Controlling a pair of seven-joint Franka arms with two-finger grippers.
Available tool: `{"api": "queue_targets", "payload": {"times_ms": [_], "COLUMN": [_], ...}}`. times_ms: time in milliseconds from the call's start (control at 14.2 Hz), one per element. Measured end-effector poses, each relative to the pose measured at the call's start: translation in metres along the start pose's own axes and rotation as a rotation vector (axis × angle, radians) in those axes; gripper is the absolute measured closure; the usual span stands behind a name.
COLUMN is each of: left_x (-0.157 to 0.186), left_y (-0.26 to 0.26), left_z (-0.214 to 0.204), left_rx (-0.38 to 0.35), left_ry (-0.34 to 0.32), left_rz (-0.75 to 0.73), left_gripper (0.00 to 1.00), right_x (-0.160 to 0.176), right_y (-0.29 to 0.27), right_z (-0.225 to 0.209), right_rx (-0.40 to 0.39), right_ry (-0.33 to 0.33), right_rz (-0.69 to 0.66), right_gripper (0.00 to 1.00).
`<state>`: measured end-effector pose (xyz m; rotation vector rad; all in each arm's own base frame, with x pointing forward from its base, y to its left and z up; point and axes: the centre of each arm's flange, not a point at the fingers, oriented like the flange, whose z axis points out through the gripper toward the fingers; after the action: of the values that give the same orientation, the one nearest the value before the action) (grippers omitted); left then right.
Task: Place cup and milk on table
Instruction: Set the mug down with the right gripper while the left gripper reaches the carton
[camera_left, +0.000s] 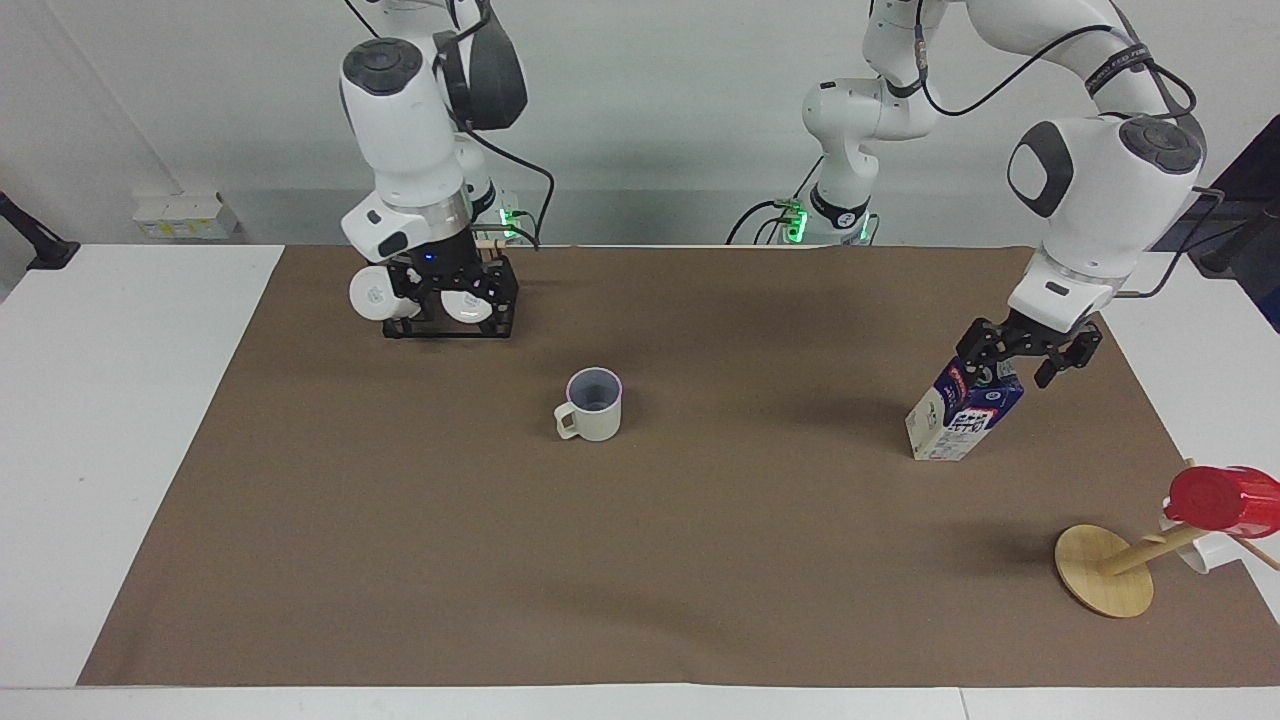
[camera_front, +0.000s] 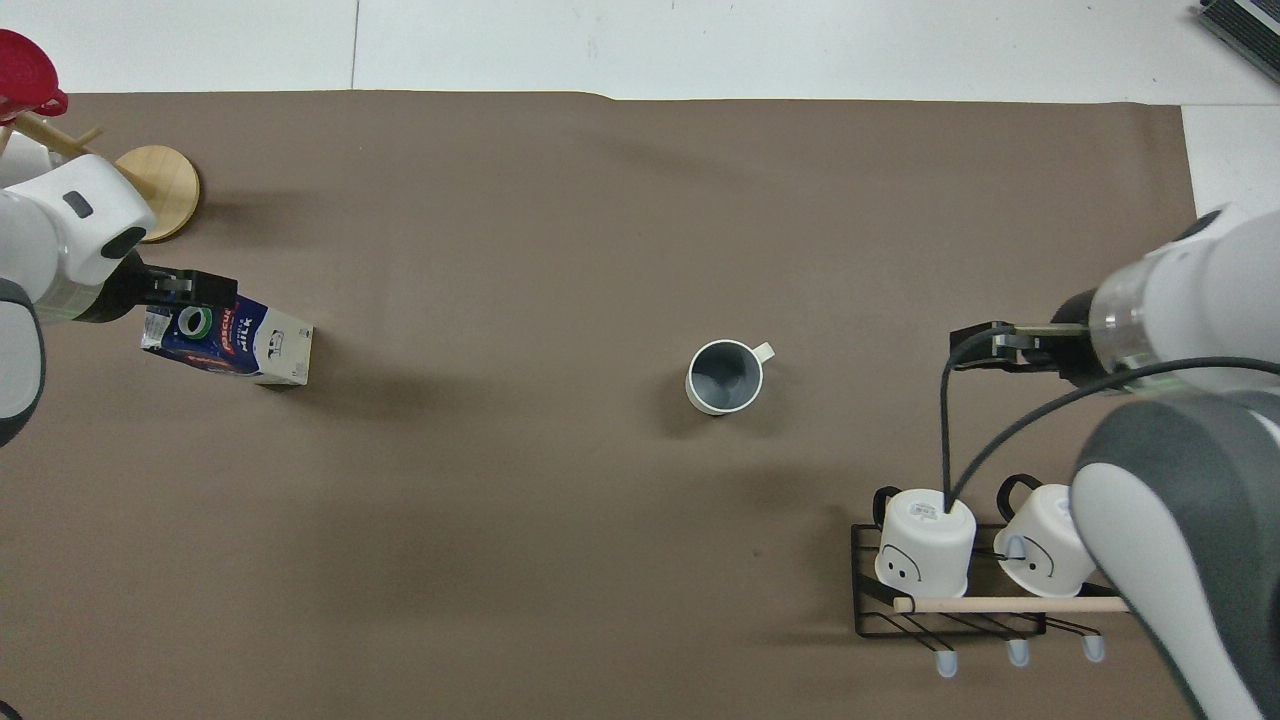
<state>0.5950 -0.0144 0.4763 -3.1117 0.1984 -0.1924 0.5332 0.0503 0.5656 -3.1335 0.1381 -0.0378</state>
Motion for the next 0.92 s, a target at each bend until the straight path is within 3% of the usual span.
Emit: {"api": "queue_targets", "payload": {"times_ms": [282,705,916], "left_x": [-0.004,-0.004,-0.004], "left_y": [0.002,0.001,0.001], "left_z": [0.016,0.018,0.018], "left_rx": [-0.001,0.019,0.020], "left_ry": [-0.010,-0.005,-0.005], "left_rz": [0.004,0.018,0.018], "left_gripper": [0.00,0.00,0.14], "right_x": [0.004,-0.004,-0.004], "right_y": [0.045,0.059,0.060], "right_z": [-0.024,-0.094,-0.098], "right_rx": [-0.002,-0.028,-0.026], "right_ry": [0.016,0.017,0.021], "right_rz": [0.028,0.019,0.020], "right_gripper": [0.00,0.00,0.00]}}
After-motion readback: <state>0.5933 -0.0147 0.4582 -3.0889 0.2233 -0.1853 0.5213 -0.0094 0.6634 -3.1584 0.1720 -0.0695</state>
